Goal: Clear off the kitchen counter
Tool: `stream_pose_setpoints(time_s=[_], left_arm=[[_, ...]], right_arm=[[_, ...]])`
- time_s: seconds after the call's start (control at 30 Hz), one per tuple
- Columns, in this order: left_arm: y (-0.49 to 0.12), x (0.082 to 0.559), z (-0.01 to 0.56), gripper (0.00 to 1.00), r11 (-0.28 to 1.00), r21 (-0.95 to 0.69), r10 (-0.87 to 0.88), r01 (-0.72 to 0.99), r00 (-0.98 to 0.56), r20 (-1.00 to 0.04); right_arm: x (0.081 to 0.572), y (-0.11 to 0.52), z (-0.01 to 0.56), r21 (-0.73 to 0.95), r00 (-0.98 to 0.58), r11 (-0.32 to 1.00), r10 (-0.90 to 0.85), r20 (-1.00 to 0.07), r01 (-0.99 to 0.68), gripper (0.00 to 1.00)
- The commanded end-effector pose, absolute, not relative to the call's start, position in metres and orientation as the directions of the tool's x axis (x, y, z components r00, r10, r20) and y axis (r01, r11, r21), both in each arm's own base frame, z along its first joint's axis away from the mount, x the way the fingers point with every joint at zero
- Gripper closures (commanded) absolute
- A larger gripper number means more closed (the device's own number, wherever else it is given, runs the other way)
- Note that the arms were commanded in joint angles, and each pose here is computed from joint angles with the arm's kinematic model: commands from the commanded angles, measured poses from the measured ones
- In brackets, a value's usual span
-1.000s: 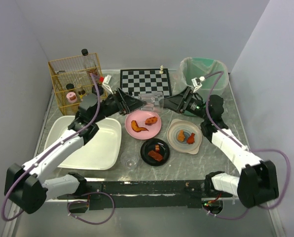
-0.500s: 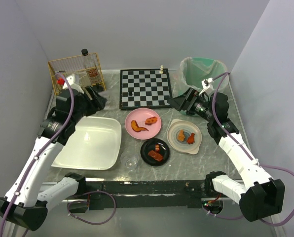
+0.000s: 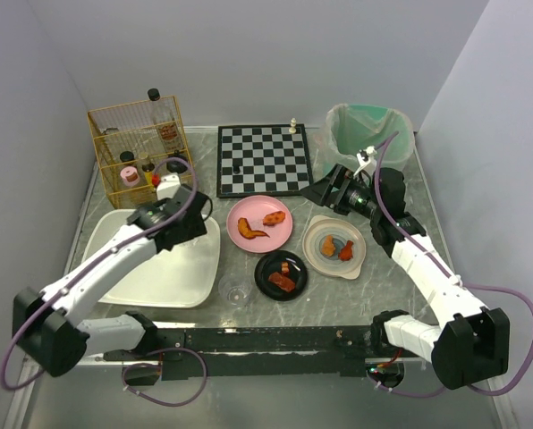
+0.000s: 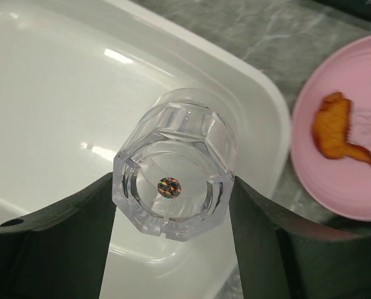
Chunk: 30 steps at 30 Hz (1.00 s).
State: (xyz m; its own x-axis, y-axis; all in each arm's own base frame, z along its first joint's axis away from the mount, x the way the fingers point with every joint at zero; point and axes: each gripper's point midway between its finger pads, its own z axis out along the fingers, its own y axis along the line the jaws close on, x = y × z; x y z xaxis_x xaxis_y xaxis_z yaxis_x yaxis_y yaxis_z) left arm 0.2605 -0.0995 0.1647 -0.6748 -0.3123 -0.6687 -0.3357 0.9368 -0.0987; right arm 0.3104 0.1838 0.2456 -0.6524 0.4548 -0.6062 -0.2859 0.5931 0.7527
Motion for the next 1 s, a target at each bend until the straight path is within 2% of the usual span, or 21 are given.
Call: stream_pose_setpoints(time_s=[0.0,0.3,0.53,0.57,0.63,0.7,0.97], left_arm=[[-0.079,0.268,0.151,0.99,0.876,-0.017,-0.335,-0.482,-0.583,-0.74],[-0.102,0.28,0.118,0.98,0.911,-0.029,-0.311,-0.411,-0.642,-0.701],[-0.104,0.271,0.102,0.84,0.925,-0.006,-0.288,-0.38,-0.691,-0.663],[-0.103,0.269,0.1,0.81,0.925,0.002,-0.285,-0.381,-0.694,-0.661],[-0.103,0.268,0.098,0.67,0.927,0.005,-0.281,-0.376,-0.701,-0.656],[-0.106,0.268,0.1,0.48,0.931,-0.015,-0.285,-0.365,-0.701,-0.653],[-0.118,0.272,0.112,0.14,0.945,-0.069,-0.285,-0.319,-0.702,-0.653]], right_arm=[[0.311,0.182,0.252,0.734,-0.636,0.597,0.436,-0.636,-0.325,0.0],[0.309,0.184,0.245,0.735,-0.655,0.593,0.418,-0.63,-0.329,0.0],[0.305,0.183,0.232,0.742,-0.684,0.6,0.408,-0.604,-0.298,0.0],[0.306,0.184,0.231,0.743,-0.687,0.6,0.407,-0.602,-0.296,0.0],[0.306,0.184,0.23,0.745,-0.69,0.597,0.404,-0.6,-0.298,0.0],[0.306,0.186,0.228,0.748,-0.7,0.593,0.397,-0.594,-0.298,0.0],[0.306,0.182,0.219,0.728,-0.704,0.625,0.38,-0.6,-0.283,0.0]])
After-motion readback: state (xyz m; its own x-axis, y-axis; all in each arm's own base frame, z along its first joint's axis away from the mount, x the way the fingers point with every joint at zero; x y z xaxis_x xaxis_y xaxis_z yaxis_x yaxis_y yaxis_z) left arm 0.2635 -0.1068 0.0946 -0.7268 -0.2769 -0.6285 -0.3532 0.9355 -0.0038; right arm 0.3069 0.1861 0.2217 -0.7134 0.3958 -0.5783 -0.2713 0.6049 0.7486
